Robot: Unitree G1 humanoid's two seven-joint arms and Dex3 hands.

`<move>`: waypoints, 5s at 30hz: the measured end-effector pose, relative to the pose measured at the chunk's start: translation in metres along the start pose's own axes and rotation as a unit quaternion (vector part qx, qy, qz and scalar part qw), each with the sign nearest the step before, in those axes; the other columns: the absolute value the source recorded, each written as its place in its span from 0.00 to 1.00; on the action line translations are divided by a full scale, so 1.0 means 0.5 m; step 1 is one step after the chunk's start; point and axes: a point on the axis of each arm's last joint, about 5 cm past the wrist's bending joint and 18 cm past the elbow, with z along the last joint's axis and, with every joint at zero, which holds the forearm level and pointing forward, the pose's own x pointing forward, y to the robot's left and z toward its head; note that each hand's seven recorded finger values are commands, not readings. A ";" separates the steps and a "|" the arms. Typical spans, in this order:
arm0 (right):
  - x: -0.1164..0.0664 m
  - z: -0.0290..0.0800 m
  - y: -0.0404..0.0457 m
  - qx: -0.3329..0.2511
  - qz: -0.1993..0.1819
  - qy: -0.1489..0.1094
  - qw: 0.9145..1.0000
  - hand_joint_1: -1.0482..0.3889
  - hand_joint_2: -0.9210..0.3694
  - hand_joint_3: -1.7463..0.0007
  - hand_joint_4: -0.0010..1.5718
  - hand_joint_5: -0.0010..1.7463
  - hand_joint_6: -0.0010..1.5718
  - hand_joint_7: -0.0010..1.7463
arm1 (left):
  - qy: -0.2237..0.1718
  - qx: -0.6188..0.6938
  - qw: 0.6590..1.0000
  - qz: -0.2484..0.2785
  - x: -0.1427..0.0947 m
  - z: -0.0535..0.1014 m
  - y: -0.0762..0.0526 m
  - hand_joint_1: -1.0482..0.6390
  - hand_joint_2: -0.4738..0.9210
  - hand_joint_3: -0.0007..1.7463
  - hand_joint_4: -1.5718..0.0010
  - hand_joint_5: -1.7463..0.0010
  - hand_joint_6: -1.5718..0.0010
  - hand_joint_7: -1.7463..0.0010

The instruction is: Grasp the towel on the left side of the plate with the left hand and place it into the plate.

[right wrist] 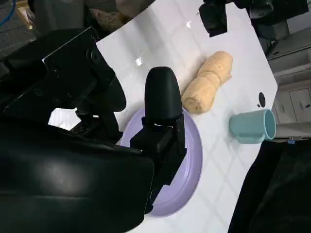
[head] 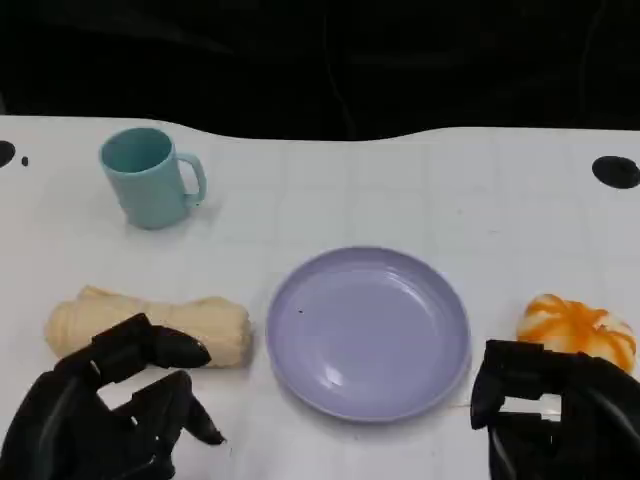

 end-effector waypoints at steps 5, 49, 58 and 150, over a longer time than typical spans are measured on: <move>0.000 0.001 0.001 0.001 -0.003 0.000 1.000 0.77 0.36 0.17 0.51 1.00 0.42 0.92 | -0.010 0.038 0.999 0.019 -0.001 0.009 0.000 0.43 0.99 0.13 0.61 0.50 0.50 0.90; -0.010 0.006 0.011 -0.002 -0.003 0.000 1.000 0.76 0.37 0.16 0.52 1.00 0.44 0.92 | 0.136 0.789 0.599 -0.037 0.207 -0.001 -0.025 0.26 0.99 0.00 0.77 0.93 0.80 0.99; -0.011 0.006 0.013 -0.001 -0.003 0.000 1.000 0.75 0.38 0.16 0.52 1.00 0.44 0.91 | 0.156 0.797 0.581 -0.048 0.249 -0.046 -0.002 0.32 1.00 0.05 0.70 0.94 0.78 0.99; -0.012 0.020 0.025 -0.005 0.000 0.002 1.000 0.76 0.38 0.16 0.52 1.00 0.45 0.90 | 0.017 0.638 0.754 -0.153 0.222 0.069 -0.186 0.23 1.00 0.07 0.98 0.69 0.89 0.96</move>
